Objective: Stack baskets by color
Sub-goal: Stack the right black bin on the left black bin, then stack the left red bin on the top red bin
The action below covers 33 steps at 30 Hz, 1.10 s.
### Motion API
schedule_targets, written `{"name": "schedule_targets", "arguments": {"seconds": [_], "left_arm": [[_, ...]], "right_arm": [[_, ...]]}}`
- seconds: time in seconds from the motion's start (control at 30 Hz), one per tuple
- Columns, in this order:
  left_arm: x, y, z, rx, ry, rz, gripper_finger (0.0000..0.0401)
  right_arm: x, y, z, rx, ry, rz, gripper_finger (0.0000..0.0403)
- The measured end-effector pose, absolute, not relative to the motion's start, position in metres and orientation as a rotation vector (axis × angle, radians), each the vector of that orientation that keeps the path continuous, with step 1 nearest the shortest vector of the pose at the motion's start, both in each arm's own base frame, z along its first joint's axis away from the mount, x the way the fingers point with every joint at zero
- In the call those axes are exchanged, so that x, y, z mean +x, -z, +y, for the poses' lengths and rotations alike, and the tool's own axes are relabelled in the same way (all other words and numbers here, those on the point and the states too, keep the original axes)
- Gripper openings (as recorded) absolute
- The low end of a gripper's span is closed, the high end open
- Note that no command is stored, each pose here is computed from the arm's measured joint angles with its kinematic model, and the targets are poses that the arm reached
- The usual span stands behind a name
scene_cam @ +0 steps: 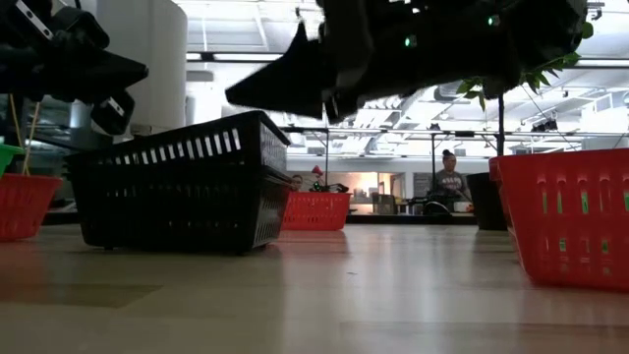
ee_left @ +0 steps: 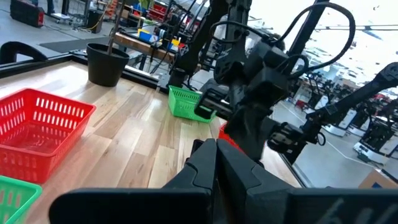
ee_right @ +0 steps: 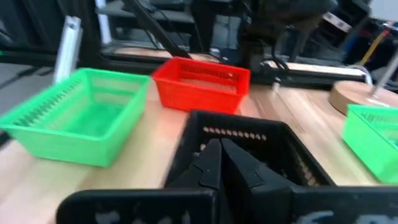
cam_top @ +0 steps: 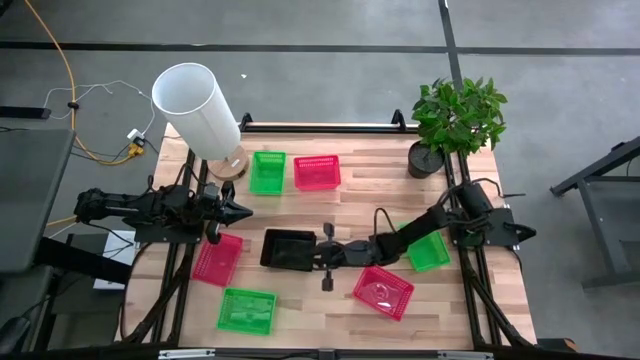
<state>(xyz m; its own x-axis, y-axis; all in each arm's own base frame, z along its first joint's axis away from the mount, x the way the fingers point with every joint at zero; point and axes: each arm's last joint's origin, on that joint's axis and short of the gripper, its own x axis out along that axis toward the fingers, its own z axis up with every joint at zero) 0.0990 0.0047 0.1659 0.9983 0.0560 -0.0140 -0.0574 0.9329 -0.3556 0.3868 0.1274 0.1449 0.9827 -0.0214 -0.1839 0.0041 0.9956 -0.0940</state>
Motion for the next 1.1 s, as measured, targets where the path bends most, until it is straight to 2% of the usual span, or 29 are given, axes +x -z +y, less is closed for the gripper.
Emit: {"name": "schedule_targets", "arguments": {"seconds": [0.23, 0.5, 0.63, 0.7, 0.87, 1.0, 1.1], "left_arm": [[0.099, -0.166, 0.005, -0.364, -0.058, 0.004, 0.0001], [0.099, -0.166, 0.005, -0.364, -0.058, 0.004, 0.0001], [0.099, -0.166, 0.005, -0.364, -0.058, 0.004, 0.0001], [0.099, -0.166, 0.005, -0.364, -0.058, 0.004, 0.0001], [0.099, -0.166, 0.005, -0.364, -0.058, 0.004, 0.0001], [0.099, -0.167, 0.005, -0.364, -0.077, -0.007, 0.0001], [0.099, -0.168, 0.007, -0.363, -0.125, -0.028, 0.0001]], "right_arm": [[0.386, -0.134, 0.122, -0.074, 0.041, 0.285, 0.0000], [0.385, -0.132, 0.122, -0.144, 0.033, 0.306, 0.0000], [0.380, -0.158, 0.125, -0.261, 0.044, 0.258, 0.0000], [0.373, -0.176, 0.128, -0.310, 0.064, 0.266, 0.0000], [0.343, -0.199, 0.133, -0.408, 0.097, 0.440, 0.0000], [0.316, -0.198, 0.136, -0.371, 0.120, 0.592, 0.0000], [0.290, -0.192, 0.135, -0.327, 0.161, 0.557, 0.0000]]}}
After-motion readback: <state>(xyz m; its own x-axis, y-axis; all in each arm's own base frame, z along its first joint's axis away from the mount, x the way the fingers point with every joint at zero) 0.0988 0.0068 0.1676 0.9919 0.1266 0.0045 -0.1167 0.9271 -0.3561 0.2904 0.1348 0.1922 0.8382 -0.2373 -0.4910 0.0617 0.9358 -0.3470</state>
